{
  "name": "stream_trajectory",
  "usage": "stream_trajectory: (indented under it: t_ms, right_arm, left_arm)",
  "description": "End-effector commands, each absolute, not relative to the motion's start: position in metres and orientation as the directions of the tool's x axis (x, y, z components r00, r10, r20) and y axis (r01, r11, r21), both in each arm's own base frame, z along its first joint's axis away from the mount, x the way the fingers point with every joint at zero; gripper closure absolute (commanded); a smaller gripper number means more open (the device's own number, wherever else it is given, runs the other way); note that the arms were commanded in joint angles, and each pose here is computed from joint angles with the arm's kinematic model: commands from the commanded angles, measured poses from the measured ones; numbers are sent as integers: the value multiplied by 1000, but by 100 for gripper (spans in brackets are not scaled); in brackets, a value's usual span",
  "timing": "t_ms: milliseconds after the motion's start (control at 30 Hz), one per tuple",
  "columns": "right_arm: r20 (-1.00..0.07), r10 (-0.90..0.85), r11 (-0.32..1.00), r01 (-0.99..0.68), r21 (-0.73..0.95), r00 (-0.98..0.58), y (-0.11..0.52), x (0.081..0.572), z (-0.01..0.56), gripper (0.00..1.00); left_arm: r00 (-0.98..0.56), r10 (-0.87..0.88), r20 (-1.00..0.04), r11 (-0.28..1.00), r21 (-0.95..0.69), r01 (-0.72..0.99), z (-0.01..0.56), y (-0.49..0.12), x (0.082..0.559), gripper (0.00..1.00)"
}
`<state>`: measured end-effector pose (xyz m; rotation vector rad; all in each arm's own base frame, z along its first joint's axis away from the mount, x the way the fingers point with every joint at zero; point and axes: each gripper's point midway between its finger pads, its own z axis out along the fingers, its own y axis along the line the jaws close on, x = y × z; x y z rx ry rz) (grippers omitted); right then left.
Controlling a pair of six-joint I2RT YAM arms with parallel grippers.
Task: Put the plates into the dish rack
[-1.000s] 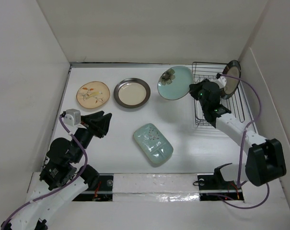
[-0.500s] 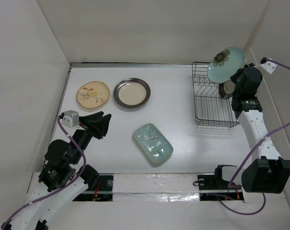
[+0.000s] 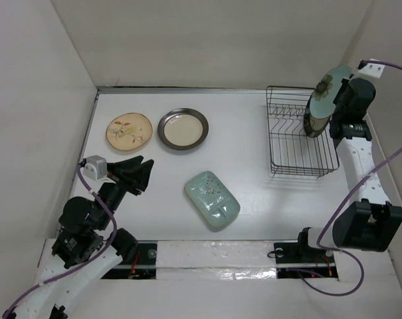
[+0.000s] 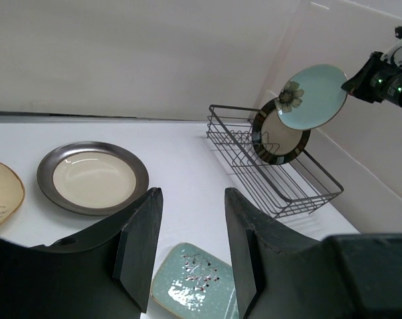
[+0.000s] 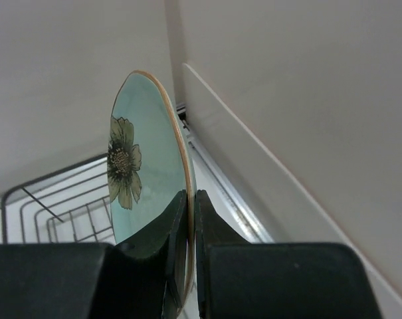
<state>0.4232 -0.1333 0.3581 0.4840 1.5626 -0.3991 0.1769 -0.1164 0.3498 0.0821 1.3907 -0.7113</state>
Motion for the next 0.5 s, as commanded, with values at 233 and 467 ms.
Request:
stream_trajectory:
  t_ms: [233,467]
  right_arm:
    - [-935,-355,818,479,-317,-13,-99,459,440,100]
    - [-880,-456,774,430,-465,-132,-80,491,404,100]
  left_arm:
    - [36,-429,-902,771,-346,535,362,-120,174,61]
    - [30,-423,-906,776,-345,528,359,-121,176,61]
